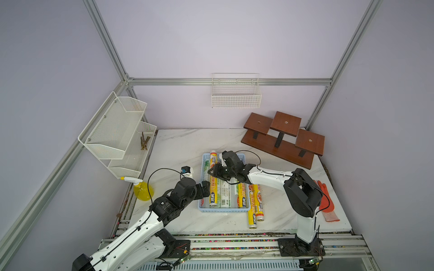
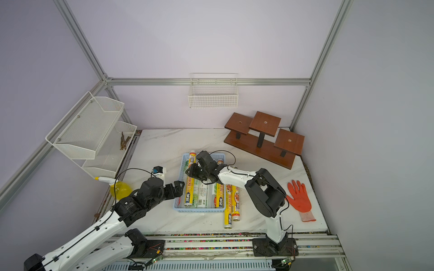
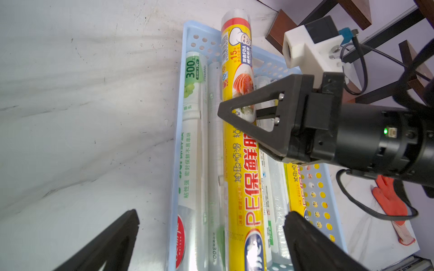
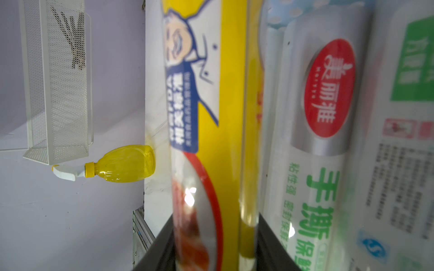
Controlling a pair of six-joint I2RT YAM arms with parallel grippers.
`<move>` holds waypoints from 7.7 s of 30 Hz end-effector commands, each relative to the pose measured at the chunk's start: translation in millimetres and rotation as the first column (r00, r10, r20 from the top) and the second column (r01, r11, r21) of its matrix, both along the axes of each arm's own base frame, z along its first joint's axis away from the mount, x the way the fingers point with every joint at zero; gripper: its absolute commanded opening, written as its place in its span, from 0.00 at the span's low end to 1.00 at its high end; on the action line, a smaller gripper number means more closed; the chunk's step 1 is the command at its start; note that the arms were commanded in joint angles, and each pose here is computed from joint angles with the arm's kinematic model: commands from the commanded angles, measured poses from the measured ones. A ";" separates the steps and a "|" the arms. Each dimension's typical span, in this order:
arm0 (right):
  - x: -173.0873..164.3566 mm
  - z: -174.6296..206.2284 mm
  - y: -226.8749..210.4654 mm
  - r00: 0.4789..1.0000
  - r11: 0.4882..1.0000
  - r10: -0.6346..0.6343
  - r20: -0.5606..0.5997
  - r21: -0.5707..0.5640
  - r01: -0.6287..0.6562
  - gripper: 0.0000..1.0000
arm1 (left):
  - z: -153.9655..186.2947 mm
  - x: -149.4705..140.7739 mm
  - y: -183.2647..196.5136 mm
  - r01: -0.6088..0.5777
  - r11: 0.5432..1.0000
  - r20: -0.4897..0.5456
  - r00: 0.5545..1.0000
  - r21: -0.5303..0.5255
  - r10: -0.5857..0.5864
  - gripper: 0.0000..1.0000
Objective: Put the plastic wrap into the basket
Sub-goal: Place the plastic wrap in the basket, then pick up the plastic wrap from the center of the board, then place the plastic wrap in the basket.
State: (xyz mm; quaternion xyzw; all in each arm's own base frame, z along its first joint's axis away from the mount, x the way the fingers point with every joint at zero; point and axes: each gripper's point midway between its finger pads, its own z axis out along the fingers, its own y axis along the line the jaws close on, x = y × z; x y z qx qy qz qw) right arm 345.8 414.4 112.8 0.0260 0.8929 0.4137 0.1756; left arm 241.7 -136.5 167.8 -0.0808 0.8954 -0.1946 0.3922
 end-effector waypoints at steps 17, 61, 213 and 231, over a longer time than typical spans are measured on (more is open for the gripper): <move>2.8 -16.9 -8.4 0.998 0.983 -0.060 0.026 -0.172 0.064 0.46 | 5.6 -4.8 3.3 -0.012 0.999 0.001 1.000 -0.031 0.012 1.00; 2.4 16.4 -256.8 0.922 0.850 -0.316 0.222 -0.366 0.379 0.57 | 31.0 20.3 -167.6 0.379 0.919 0.040 0.925 -0.106 -0.377 1.00; -24.4 22.9 -53.4 0.999 0.996 0.033 0.013 0.078 -0.034 0.40 | 19.4 -3.2 -58.9 0.095 0.987 0.082 0.991 0.127 -0.106 1.00; -24.4 -13.7 -33.1 0.996 0.998 0.055 -0.066 0.032 -0.053 0.47 | 21.3 -6.2 -44.4 0.042 0.992 0.095 0.994 0.115 -0.053 1.00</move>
